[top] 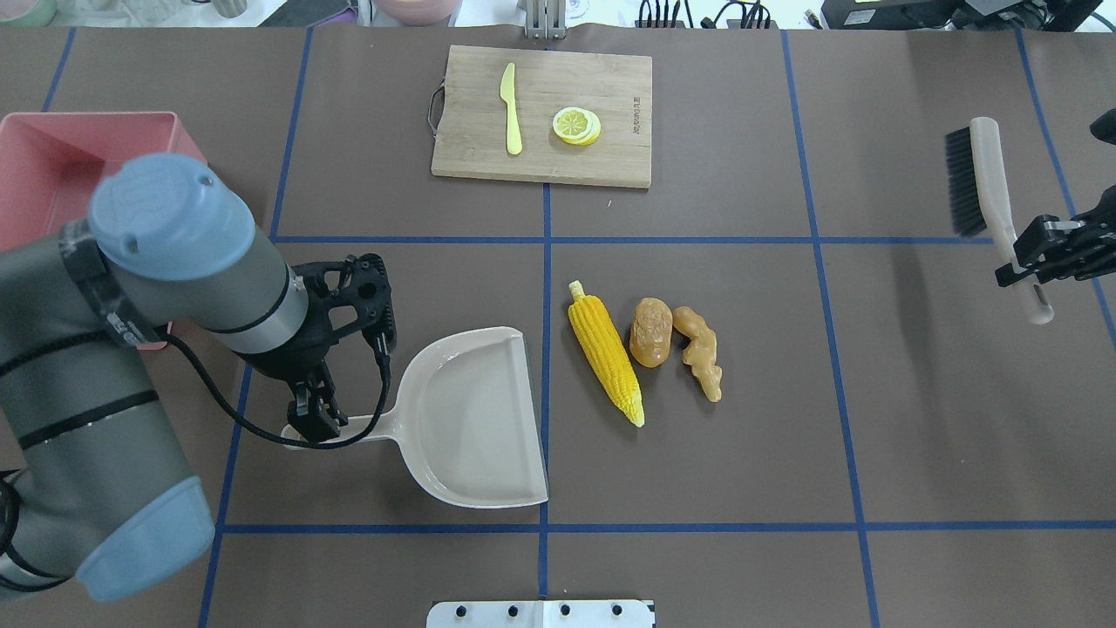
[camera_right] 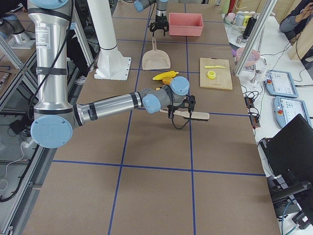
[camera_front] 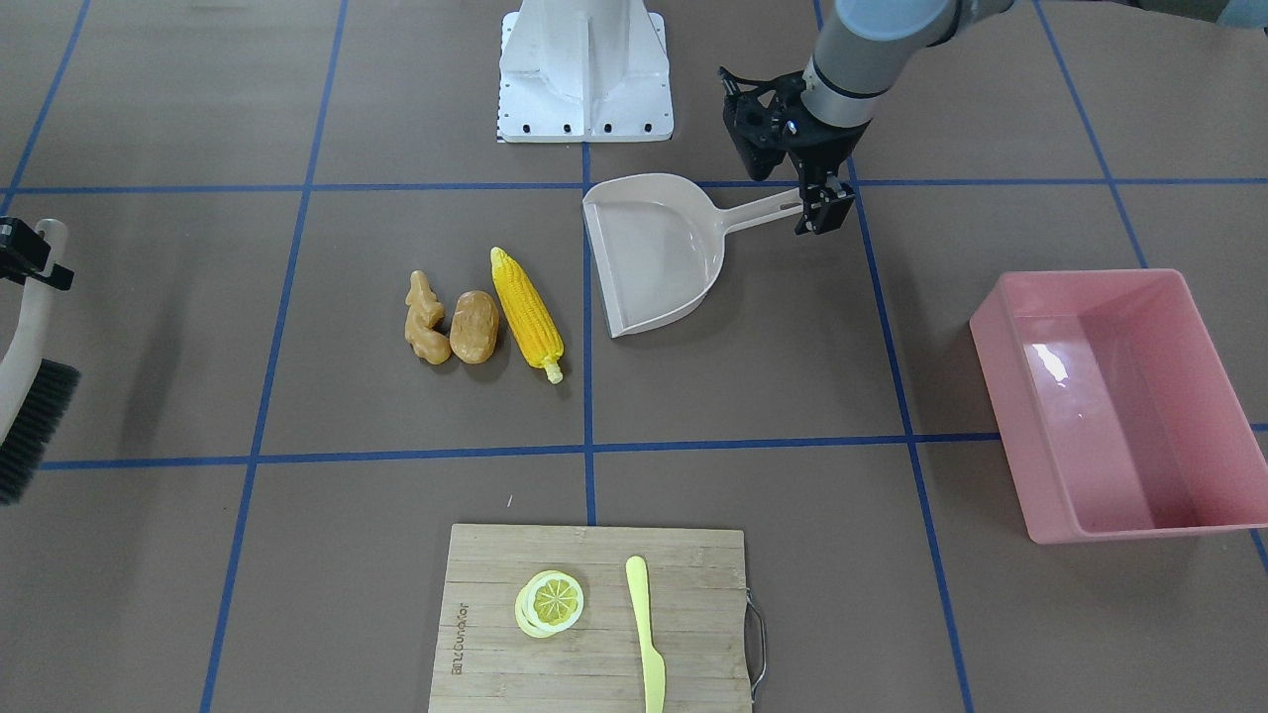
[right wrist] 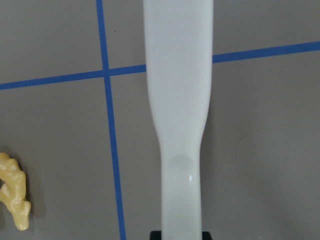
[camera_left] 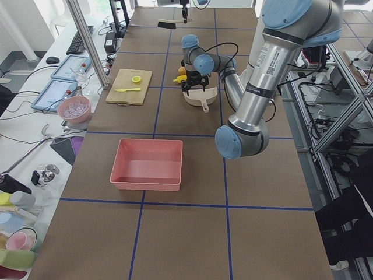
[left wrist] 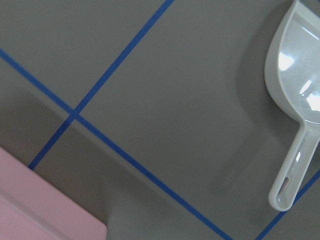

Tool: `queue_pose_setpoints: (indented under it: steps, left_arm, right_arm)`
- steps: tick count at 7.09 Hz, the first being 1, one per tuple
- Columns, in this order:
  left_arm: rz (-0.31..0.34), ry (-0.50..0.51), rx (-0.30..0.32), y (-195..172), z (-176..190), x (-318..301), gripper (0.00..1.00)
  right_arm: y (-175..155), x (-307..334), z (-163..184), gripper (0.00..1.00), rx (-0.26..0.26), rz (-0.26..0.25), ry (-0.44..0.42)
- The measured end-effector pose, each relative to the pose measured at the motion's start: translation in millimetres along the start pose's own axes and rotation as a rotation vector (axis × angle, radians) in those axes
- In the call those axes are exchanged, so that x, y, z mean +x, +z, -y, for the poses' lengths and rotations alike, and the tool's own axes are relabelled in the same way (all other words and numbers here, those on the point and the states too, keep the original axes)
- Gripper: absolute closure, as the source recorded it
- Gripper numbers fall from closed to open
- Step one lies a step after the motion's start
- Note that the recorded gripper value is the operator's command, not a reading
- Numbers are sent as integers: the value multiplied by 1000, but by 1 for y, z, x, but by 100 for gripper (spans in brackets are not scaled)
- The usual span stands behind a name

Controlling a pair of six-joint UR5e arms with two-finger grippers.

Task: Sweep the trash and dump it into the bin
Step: 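Grasp the white dustpan handle with the left gripper while the right lifts the brush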

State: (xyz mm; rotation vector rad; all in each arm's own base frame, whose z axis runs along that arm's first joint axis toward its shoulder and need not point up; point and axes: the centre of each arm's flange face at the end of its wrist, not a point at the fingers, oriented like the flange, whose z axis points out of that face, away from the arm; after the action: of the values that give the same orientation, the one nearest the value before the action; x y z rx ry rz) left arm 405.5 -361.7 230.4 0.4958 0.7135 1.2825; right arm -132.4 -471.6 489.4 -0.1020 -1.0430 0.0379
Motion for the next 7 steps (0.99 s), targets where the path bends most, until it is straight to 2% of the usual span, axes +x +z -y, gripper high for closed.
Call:
queue_pose_setpoints:
  steps: [1,3,5,7]
  left_arm:
    - [24,17,-9,6,1,11,1]
    - [30,6,-42,26,-20,15,1]
    - [31,-27,-32,46,-34,9,1]
    - [29,-63,5,62,-29,8,1]
  right_arm:
    - [7,-15,-3,100,-21,13,-26]
    - [9,-51,-11,100,-54,47,-39]
    - [7,-85,-15,100,-74,84,-60]
    - [15,-107,-29,100,-113,143,-136]
